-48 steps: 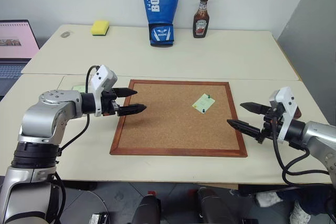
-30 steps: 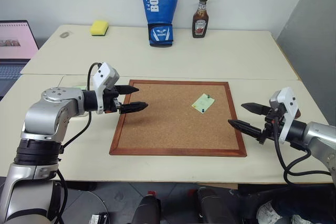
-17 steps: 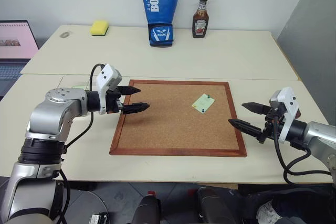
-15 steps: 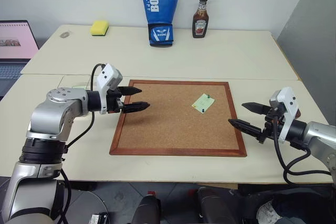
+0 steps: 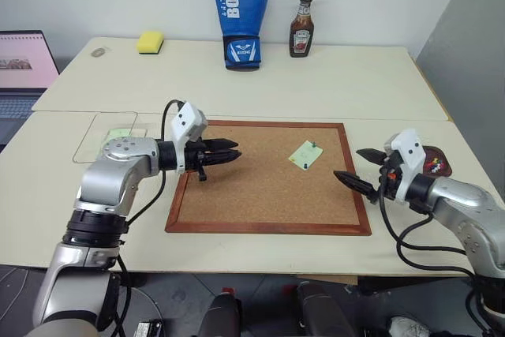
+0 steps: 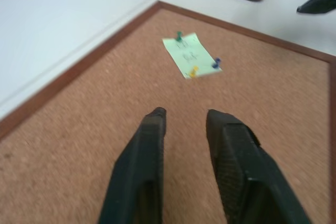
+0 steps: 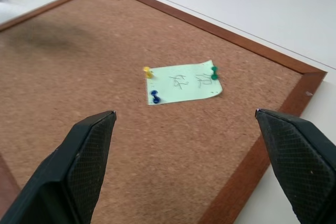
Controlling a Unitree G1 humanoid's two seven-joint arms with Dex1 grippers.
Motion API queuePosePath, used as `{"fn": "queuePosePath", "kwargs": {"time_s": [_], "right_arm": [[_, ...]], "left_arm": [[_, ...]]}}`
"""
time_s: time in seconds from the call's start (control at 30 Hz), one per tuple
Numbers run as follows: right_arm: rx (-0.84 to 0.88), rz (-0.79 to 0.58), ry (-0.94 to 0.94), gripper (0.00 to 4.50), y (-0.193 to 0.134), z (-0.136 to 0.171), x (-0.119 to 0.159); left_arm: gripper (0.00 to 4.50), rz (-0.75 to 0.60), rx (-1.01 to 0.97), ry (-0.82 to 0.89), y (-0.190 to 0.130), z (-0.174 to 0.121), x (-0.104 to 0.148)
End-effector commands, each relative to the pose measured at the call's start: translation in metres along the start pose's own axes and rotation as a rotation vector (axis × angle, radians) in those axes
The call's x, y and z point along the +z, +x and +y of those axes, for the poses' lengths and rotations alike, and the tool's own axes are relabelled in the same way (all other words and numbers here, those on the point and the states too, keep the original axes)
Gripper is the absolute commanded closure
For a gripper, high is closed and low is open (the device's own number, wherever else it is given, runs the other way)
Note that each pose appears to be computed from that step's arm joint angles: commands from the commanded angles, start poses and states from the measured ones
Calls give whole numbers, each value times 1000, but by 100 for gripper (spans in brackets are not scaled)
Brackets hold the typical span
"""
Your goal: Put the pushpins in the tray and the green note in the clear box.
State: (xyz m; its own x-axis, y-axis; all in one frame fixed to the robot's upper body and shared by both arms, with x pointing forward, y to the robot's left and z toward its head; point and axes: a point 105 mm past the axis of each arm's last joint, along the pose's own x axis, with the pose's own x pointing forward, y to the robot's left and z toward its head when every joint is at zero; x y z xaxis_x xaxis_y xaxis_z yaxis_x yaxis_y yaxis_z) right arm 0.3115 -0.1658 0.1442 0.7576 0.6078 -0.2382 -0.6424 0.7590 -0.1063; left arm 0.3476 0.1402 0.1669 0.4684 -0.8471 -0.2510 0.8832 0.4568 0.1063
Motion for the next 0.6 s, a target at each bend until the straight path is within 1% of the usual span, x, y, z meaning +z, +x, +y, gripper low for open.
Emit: {"fn": "queuePosePath", "kwargs": {"time_s": [0.03,0.1,0.13,0.3,0.43,0.5,0.6], "right_arm": [[-27,-66,-45,0,21,1,13],[-37,-85,-39,0,33,1,14],[-44,-94,-33,0,39,1,15],[-86,-111,-20,0,62,-4,12],[-117,-112,-1,0,77,-11,9],[-124,-114,8,0,82,-13,7],[-136,-110,18,0,92,-17,6]], "left_arm": [[406,-32,14,59,14,-4,2],[445,-30,13,57,22,-7,-4],[448,-26,15,59,25,-9,-8],[448,37,23,58,40,-16,-36],[448,161,28,71,44,-19,-70],[448,186,18,76,43,-22,-77],[448,173,6,77,43,-22,-75]]}}
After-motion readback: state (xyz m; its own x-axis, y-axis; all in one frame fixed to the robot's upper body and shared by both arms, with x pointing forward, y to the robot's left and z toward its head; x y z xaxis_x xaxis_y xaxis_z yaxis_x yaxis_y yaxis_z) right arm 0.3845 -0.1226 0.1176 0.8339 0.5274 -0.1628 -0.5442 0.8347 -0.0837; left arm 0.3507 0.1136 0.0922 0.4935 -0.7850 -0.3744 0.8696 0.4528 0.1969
